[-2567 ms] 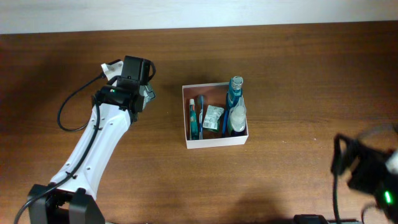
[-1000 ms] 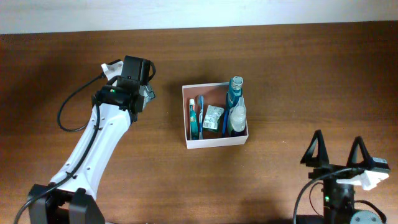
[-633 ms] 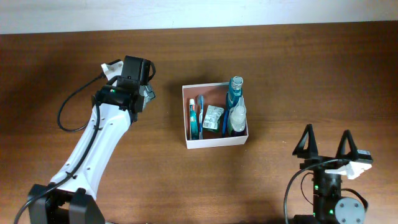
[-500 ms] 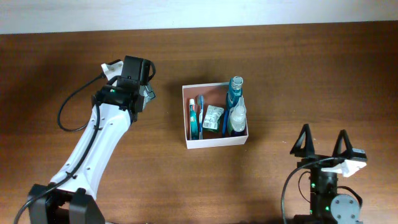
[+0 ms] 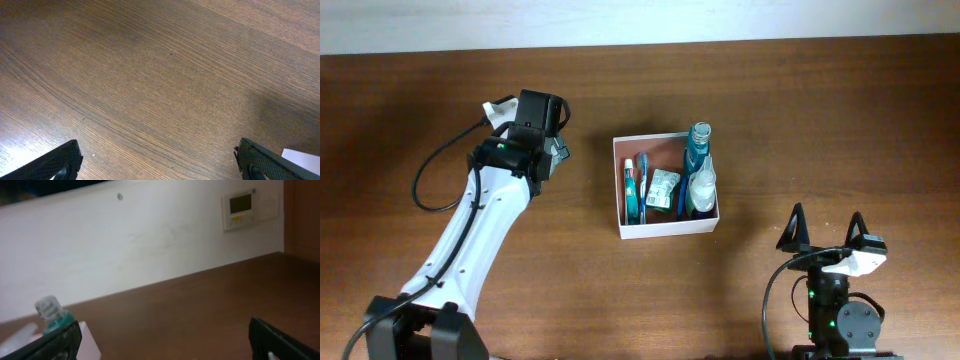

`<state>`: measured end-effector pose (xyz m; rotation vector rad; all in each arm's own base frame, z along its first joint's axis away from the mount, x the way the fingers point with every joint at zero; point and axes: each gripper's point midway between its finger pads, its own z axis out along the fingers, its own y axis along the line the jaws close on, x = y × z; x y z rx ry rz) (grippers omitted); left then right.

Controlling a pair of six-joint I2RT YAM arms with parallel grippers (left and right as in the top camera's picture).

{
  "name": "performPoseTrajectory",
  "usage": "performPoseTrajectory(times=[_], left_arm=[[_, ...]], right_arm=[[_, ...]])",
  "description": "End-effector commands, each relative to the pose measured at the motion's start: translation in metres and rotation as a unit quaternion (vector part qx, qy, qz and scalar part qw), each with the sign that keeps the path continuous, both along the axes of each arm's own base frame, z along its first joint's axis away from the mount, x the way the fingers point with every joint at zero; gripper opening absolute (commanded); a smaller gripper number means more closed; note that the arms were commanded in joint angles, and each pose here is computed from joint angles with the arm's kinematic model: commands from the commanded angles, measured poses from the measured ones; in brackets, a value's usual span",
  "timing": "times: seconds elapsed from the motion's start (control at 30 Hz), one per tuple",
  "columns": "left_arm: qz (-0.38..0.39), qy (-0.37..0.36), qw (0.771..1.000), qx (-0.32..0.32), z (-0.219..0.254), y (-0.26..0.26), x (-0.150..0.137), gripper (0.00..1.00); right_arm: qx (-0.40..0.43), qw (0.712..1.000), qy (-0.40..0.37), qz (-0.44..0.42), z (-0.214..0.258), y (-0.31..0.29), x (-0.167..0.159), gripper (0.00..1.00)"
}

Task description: Pack container

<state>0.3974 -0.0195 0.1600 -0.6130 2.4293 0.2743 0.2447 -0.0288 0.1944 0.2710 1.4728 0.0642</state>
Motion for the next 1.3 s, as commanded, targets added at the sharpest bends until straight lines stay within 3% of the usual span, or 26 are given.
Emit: performPoseTrajectory(times=[0.0,0.2,1.27], left_arm=[[0.0,-0.015,1.0,0.005,0.013,0.003,0.001,0.99],[0.0,-0.015,1.0,0.005,0.013,0.003,0.001,0.99],[0.0,-0.015,1.0,0.005,0.013,0.003,0.001,1.0]], right_arm=[[-0.083,0.996,0.023,0.012,-0.007,0.006,0.001,0.98],[-0.151,0.983,0.093,0.038,-0.04,0.013,0.001,0.98],[-0.159,0.982,0.092,0.038,-0.039,0.012,0.001,0.98]])
